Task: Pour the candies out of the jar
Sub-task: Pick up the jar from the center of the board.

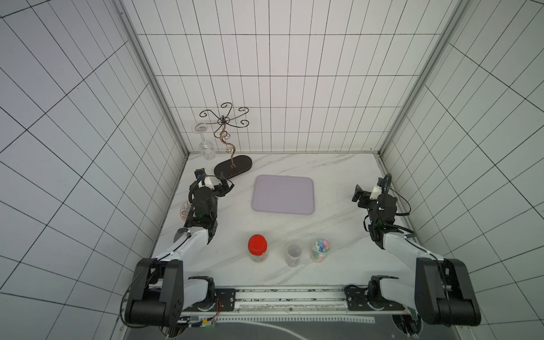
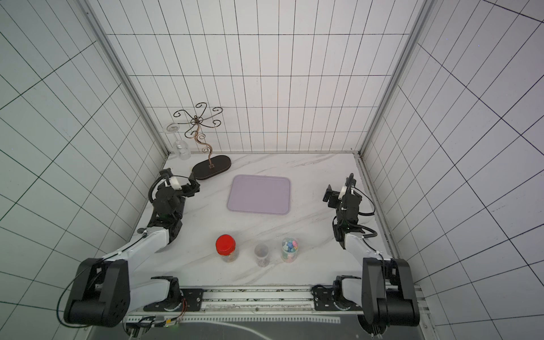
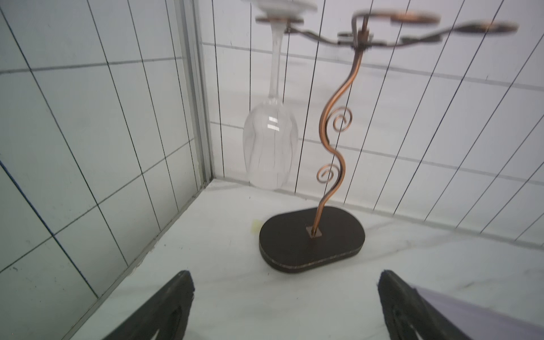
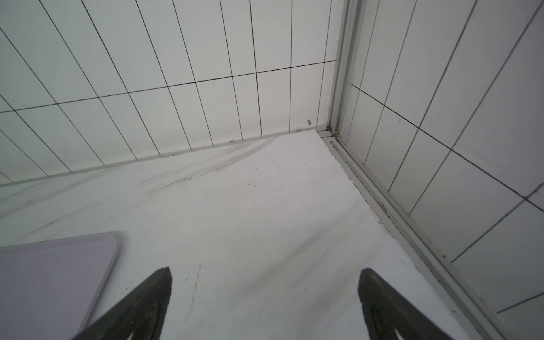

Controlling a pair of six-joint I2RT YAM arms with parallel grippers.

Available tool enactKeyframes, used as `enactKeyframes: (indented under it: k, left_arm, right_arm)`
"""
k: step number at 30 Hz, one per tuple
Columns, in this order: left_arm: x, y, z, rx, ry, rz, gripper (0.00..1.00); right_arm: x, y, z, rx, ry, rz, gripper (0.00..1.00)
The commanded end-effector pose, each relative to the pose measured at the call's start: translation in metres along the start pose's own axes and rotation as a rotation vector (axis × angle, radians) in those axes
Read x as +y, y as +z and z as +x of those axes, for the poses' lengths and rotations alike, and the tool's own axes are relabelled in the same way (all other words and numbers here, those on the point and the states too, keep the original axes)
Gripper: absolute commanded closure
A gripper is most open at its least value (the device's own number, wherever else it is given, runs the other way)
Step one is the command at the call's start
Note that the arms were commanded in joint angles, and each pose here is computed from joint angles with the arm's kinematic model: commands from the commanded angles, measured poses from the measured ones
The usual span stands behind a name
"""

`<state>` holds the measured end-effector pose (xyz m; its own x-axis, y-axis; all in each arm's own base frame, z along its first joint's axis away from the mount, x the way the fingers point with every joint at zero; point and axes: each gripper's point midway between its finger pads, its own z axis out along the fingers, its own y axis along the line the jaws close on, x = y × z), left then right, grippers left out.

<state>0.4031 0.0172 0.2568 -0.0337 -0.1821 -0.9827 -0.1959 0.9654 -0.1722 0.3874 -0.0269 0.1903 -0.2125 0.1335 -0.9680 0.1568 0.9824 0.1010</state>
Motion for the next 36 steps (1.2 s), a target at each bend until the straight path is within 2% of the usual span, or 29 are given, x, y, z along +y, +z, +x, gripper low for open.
enactKeyframes:
  k: [1,3,6,8,12,15,21,30,36]
  left_arm:
    - [0.012,-0.007,0.000,0.157,-0.097,-0.101,0.03]
    - [0.011,-0.010,-0.014,0.190,-0.135,-0.110,0.03]
    - [-0.011,-0.007,-0.025,0.297,-0.180,-0.004,0.03]
    - [-0.032,-0.007,-0.027,0.374,-0.142,0.100,0.03]
    - [-0.057,-0.015,-0.035,0.433,-0.028,0.228,0.03]
    - [-0.059,-0.018,-0.032,0.423,0.043,0.206,0.03]
    - [-0.066,-0.015,-0.003,0.465,0.085,0.231,0.03]
    - [-0.058,-0.017,0.001,0.463,0.095,0.196,0.03]
    - [-0.057,-0.016,0.002,0.469,0.098,0.190,0.03]
  right_arm:
    - [0.037,-0.009,-0.025,0.164,0.073,-0.152,0.00]
    - [0.053,-0.018,-0.036,0.214,0.070,-0.203,0.00]
    - [0.069,-0.031,-0.049,0.287,0.015,-0.184,0.01]
    - [0.084,-0.044,-0.054,0.356,-0.012,-0.222,0.01]
    - [0.120,-0.077,-0.054,0.494,-0.067,-0.326,0.00]
    - [0.143,-0.108,-0.033,0.627,-0.137,-0.395,0.00]
    - [0.163,-0.159,0.013,0.817,-0.266,-0.468,0.00]
    - [0.155,-0.209,0.066,1.014,-0.388,-0.454,0.01]
    - [0.161,-0.229,0.089,1.071,-0.392,-0.475,0.01]
